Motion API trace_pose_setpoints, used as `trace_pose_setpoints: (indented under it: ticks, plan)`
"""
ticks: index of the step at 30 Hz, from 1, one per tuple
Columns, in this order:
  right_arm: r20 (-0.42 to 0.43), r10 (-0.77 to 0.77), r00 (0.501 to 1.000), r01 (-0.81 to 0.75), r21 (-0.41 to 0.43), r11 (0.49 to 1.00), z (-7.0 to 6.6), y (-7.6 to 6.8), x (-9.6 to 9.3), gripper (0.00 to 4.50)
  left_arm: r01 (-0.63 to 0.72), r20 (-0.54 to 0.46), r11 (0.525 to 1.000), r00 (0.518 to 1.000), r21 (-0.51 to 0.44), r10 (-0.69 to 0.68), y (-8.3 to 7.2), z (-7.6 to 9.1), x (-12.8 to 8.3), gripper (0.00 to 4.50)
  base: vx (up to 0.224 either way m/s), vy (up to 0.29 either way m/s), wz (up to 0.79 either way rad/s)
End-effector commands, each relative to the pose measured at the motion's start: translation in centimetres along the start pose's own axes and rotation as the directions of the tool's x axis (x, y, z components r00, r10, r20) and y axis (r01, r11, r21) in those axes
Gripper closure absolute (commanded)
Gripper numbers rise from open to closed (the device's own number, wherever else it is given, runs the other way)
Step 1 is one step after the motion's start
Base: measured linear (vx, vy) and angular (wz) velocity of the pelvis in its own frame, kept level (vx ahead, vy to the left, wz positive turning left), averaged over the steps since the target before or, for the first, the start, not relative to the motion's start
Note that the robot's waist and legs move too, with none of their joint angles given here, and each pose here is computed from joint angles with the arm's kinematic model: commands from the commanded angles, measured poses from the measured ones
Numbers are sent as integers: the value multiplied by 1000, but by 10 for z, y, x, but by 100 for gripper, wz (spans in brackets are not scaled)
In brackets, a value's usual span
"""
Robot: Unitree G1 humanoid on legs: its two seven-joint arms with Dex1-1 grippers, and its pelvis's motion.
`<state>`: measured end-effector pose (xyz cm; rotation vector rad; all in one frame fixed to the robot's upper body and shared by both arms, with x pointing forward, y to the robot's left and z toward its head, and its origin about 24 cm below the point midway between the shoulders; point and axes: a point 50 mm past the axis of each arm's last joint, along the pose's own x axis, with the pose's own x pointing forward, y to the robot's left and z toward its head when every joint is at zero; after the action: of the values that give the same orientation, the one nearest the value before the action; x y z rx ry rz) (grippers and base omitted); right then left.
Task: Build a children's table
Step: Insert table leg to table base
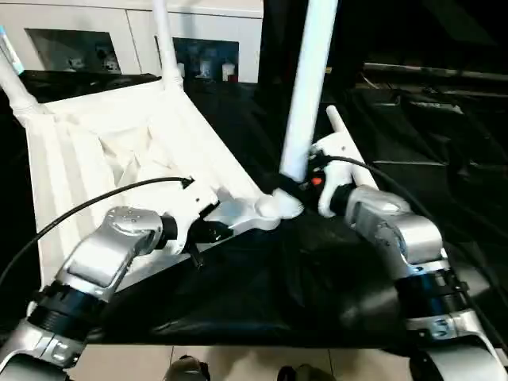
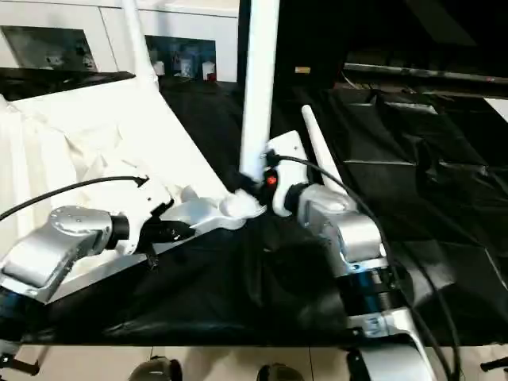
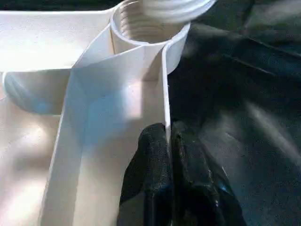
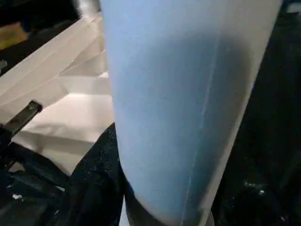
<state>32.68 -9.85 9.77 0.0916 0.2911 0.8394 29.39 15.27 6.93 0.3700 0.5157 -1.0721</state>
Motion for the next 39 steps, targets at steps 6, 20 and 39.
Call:
trace_pose_setpoints:
  ticks: [6,20,39]
  plan:
    - [-36,13,999,-14,-35,999,0,0,1,259,109,29,989,993,103,-113,-3,14,9,450,0,0,0]
    - [-46,4,999,-4,-4,1000,-5,-4,8,259,178,45,970,981,163,-188,0,15,9,450,0,0,0]
    - [19,0,1000,-4,227,974,-32,-18,1,260,114,104,988,987,101,-125,13,18,11,450,0,0,0]
